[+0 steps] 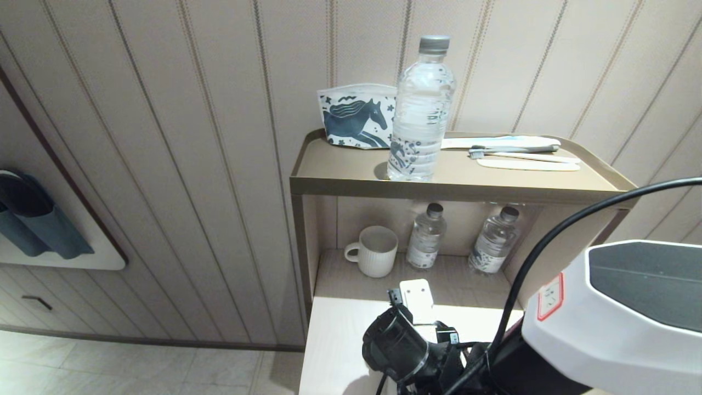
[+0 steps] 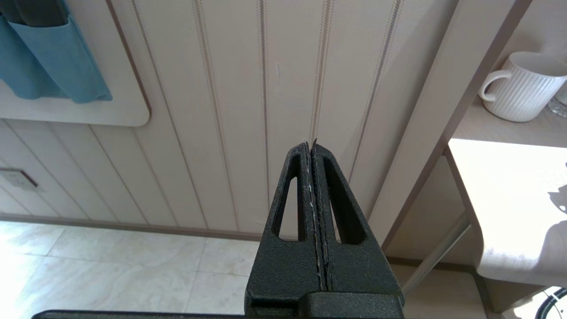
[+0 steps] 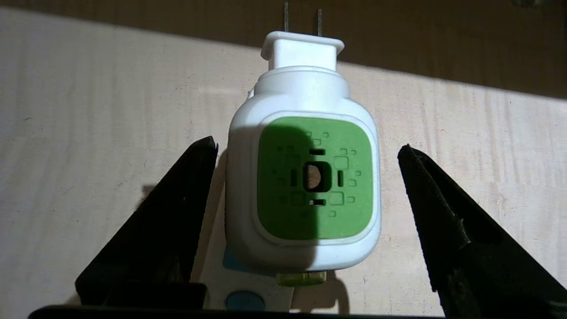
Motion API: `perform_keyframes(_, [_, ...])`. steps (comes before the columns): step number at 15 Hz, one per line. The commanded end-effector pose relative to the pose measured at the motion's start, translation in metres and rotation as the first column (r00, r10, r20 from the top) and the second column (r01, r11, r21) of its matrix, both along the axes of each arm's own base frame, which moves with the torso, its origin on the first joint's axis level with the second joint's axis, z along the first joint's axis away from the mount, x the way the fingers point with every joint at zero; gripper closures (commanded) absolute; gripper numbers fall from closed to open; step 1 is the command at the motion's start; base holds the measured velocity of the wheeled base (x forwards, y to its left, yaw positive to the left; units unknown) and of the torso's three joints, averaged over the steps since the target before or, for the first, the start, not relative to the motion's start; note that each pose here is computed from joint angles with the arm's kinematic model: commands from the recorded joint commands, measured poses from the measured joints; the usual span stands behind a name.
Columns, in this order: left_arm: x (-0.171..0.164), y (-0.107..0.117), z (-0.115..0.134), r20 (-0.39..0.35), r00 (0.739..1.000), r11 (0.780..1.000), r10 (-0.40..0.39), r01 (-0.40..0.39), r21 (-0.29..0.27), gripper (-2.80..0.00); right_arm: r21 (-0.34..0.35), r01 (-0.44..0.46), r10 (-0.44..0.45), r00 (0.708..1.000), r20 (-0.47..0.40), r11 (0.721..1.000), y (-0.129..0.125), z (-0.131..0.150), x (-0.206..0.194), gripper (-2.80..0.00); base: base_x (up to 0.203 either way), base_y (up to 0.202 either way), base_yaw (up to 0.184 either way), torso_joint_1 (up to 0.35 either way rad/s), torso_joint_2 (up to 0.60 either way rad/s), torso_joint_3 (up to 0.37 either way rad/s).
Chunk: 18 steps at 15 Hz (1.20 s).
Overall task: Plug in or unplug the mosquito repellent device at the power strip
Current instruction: Insert the plug into the socket
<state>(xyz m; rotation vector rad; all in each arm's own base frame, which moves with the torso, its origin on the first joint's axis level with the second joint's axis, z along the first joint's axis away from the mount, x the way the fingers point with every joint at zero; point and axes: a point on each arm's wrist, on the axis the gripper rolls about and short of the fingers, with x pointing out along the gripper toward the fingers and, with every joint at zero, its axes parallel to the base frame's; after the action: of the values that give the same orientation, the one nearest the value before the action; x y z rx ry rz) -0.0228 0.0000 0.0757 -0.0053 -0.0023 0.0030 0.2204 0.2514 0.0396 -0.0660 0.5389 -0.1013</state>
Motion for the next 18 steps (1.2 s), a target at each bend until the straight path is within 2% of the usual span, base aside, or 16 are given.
perform_keyframes(1, [0.0, 0.0, 0.0, -0.001, 1.0, 1.0, 0.001, -0.001, -0.001, 0.0, -0.009, 0.011, -0.01, 0.999, 0.032, 1.0, 0.002, 0.003, -0.006, -2.8, 0.0, 0.0, 0.0, 0.0, 0.0, 0.0])
perform_keyframes(4, [0.0, 0.0, 0.0, -0.001, 1.0, 1.0, 0.0, 0.0, -0.001, 0.0, 0.008, 0.0, 0.0, 0.997, 0.08, 1.0, 0.0, -0.004, -0.012, -2.8, 0.0, 0.0, 0.0, 0.0, 0.0, 0.0])
perform_keyframes(8, [0.0, 0.0, 0.0, -0.001, 1.0, 1.0, 0.002, -0.002, -0.001, 0.0, -0.009, 0.005, -0.003, 0.978, 0.21, 1.0, -0.002, -0.016, -0.015, -2.8, 0.0, 0.0, 0.0, 0.0, 0.0, 0.0])
perform_keyframes(12, [0.0, 0.0, 0.0, 0.001, 1.0, 1.0, 0.002, -0.002, -0.001, 0.0, -0.011, -0.019, 0.021, 0.934, 0.357, 1.0, -0.001, -0.034, -0.021, -2.8, 0.0, 0.0, 0.0, 0.0, 0.0, 0.0])
perform_keyframes(13, [0.0, 0.0, 0.0, 0.001, 1.0, 1.0, 0.002, -0.002, -0.001, 0.0, -0.061, -0.015, 0.036, 0.931, 0.364, 0.998, -0.004, -0.042, -0.023, -2.8, 0.0, 0.0, 0.0, 0.0, 0.0, 0.0])
perform_keyframes(14, [0.0, 0.0, 0.0, 0.001, 1.0, 1.0, 0.002, -0.002, -0.001, 0.0, -0.078, -0.015, 0.042, 0.931, 0.362, 0.997, -0.004, -0.045, -0.026, -2.8, 0.0, 0.0, 0.0, 0.0, 0.0, 0.0])
perform_keyframes(16, [0.0, 0.0, 0.0, 0.001, 1.0, 1.0, 0.002, -0.002, -0.001, 0.0, -0.047, -0.022, 0.038, 0.921, 0.388, 0.999, 0.0, -0.031, -0.031, -2.8, 0.0, 0.0, 0.0, 0.0, 0.0, 0.0])
perform_keyframes(18, [0.0, 0.0, 0.0, 0.001, 1.0, 1.0, 0.002, -0.002, -0.001, 0.0, -0.027, -0.01, 0.02, 0.919, 0.393, 1.0, 0.0, -0.032, -0.03, -2.8, 0.0, 0.0, 0.0, 0.0, 0.0, 0.0])
